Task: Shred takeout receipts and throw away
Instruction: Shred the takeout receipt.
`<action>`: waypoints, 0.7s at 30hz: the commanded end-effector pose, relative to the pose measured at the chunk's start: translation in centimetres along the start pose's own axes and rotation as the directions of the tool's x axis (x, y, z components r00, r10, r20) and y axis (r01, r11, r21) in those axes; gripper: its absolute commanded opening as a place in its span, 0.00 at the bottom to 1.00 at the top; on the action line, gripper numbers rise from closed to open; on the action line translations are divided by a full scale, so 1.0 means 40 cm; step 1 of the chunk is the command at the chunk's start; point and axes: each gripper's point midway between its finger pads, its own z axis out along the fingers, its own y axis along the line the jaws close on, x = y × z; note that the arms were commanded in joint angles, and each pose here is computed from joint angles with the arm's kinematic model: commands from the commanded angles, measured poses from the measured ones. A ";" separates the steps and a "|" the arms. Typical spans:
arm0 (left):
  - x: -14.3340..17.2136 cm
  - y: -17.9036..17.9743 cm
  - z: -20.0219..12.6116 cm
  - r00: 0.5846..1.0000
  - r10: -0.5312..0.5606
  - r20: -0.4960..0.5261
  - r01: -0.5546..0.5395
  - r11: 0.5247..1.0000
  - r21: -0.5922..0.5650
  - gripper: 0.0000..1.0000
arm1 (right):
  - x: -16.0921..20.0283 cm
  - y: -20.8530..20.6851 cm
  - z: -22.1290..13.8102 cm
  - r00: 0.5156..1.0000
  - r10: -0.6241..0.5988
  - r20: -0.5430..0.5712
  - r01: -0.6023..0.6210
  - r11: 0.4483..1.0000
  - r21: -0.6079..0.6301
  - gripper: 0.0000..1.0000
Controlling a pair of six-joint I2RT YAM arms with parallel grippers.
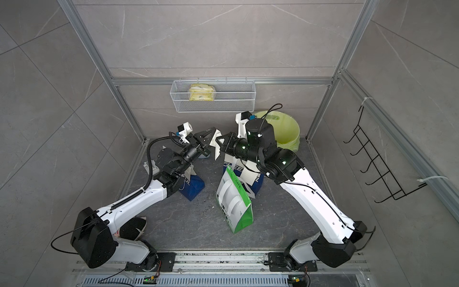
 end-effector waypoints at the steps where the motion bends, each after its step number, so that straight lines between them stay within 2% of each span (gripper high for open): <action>1: 0.008 -0.077 0.006 1.000 0.002 -0.017 0.000 0.994 0.105 0.04 | -0.019 0.039 -0.032 0.997 -0.074 0.032 0.077 0.992 -0.098 0.00; 7: -0.002 -0.070 -0.002 0.999 0.034 0.013 -0.035 0.995 0.091 0.02 | -0.031 0.034 -0.120 0.969 -0.219 0.117 0.231 0.968 -0.102 0.00; 12: -0.007 -0.069 0.001 1.000 0.024 0.020 -0.026 0.996 0.090 0.00 | -0.039 0.085 -0.191 0.921 -0.270 0.281 0.338 0.913 -0.230 0.00; 17: 0.007 -0.085 0.018 1.000 -0.007 -0.021 0.010 0.992 0.123 0.00 | -0.037 0.104 -0.182 0.908 -0.279 0.313 0.372 0.881 -0.292 0.00; 21: 0.020 -0.114 0.028 0.998 -0.031 -0.060 0.041 0.985 0.166 0.00 | -0.057 0.090 -0.148 0.909 -0.273 0.315 0.361 0.894 -0.267 0.00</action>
